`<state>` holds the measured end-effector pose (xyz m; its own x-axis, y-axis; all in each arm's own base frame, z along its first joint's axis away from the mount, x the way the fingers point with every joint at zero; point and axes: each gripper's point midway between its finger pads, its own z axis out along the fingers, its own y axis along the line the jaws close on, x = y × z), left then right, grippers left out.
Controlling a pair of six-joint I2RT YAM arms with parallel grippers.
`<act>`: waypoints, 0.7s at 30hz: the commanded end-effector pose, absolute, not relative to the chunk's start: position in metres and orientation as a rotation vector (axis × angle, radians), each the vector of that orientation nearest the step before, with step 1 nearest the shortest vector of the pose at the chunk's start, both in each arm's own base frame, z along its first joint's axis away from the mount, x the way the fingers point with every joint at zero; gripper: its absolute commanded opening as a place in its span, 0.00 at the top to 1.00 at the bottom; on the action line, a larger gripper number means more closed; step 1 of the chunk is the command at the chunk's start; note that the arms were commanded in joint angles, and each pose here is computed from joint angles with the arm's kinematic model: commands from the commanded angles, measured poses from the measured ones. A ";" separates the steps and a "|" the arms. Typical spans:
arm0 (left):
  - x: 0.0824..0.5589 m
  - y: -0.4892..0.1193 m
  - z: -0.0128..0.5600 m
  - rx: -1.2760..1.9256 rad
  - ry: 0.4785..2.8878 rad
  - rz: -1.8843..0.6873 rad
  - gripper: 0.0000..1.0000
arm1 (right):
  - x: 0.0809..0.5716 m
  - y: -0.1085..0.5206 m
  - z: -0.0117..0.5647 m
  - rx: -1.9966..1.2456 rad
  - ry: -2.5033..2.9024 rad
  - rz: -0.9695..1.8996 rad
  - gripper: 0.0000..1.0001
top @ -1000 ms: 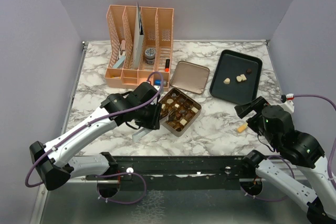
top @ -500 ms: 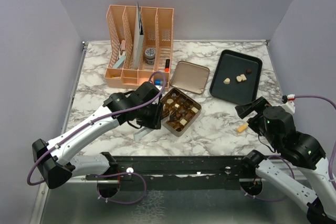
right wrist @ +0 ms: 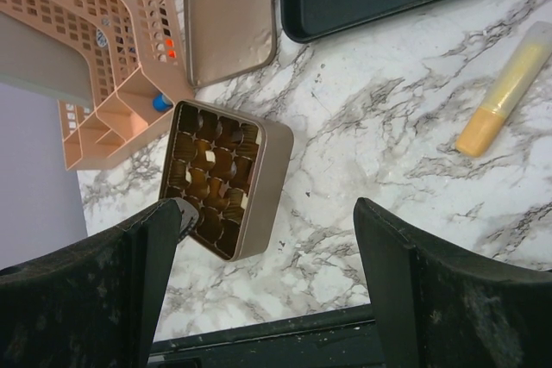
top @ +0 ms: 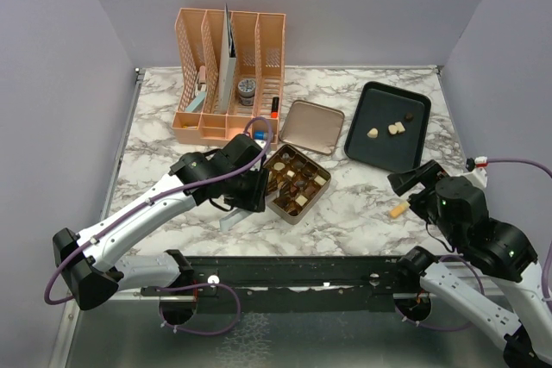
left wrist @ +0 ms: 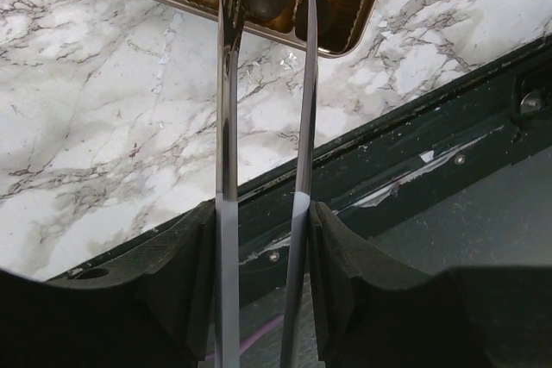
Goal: Pack the chocolate
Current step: Place the fake chocolate in the packing box, then pick up the fake chocolate from the plate.
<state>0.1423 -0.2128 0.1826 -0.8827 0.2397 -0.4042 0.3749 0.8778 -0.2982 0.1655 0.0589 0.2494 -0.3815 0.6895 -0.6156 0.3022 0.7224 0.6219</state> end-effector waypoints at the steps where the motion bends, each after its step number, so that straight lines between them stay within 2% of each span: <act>1: 0.154 -0.215 0.200 0.414 2.606 -0.539 0.53 | 0.162 0.055 0.251 0.761 1.971 0.515 0.14; 9: 0.198 -0.238 0.229 0.512 2.395 -0.514 0.54 | 0.160 0.051 0.265 0.760 1.932 0.529 0.14; 21: 0.291 -0.319 0.265 0.689 1.936 -0.502 0.54 | 0.158 0.044 0.289 0.734 1.880 0.542 0.14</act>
<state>0.2481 -0.2810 0.2247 -0.5726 0.2949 -0.7650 0.5921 0.7941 -0.1370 0.1606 0.0542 0.2801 -0.3419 0.7040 -0.6224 0.2452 0.7062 0.6642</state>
